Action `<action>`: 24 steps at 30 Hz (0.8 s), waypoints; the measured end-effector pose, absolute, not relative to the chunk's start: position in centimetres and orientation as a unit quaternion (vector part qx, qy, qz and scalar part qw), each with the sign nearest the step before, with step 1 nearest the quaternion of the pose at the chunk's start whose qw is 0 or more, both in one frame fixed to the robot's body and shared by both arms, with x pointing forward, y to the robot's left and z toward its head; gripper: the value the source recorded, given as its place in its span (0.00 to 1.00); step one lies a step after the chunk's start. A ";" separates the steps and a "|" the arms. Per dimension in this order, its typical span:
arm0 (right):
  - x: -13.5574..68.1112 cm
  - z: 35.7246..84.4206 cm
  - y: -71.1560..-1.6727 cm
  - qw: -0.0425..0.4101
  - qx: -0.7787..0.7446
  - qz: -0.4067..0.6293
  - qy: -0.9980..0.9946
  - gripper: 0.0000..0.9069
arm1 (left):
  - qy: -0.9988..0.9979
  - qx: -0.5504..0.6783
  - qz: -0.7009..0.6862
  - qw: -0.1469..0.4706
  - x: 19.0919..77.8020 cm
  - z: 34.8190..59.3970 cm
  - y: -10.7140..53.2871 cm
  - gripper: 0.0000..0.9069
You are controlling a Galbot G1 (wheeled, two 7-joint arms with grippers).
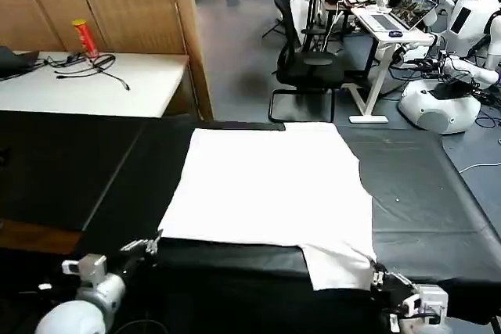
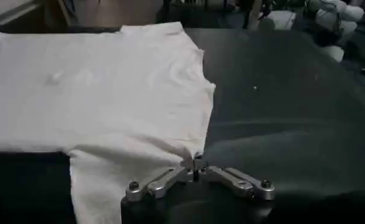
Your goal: Fold and organize the clothes.
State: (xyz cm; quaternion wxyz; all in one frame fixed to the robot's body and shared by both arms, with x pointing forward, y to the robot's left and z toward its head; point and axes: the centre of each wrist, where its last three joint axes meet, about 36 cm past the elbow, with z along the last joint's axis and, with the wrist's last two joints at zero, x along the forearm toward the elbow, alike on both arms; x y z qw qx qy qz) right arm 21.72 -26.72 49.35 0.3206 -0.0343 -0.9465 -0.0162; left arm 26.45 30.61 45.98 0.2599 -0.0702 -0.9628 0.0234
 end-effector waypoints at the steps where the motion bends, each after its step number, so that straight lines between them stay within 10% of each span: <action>1: 21.8 49.4 -26.8 0.320 -0.031 -0.019 -0.947 0.01 | -0.963 -0.068 0.021 0.261 26.1 46.1 30.6 0.00; 24: 35.9 45.2 -29.8 0.149 0.010 -0.024 -0.988 0.01 | -0.985 -0.041 0.076 0.148 31.9 43.2 29.8 0.00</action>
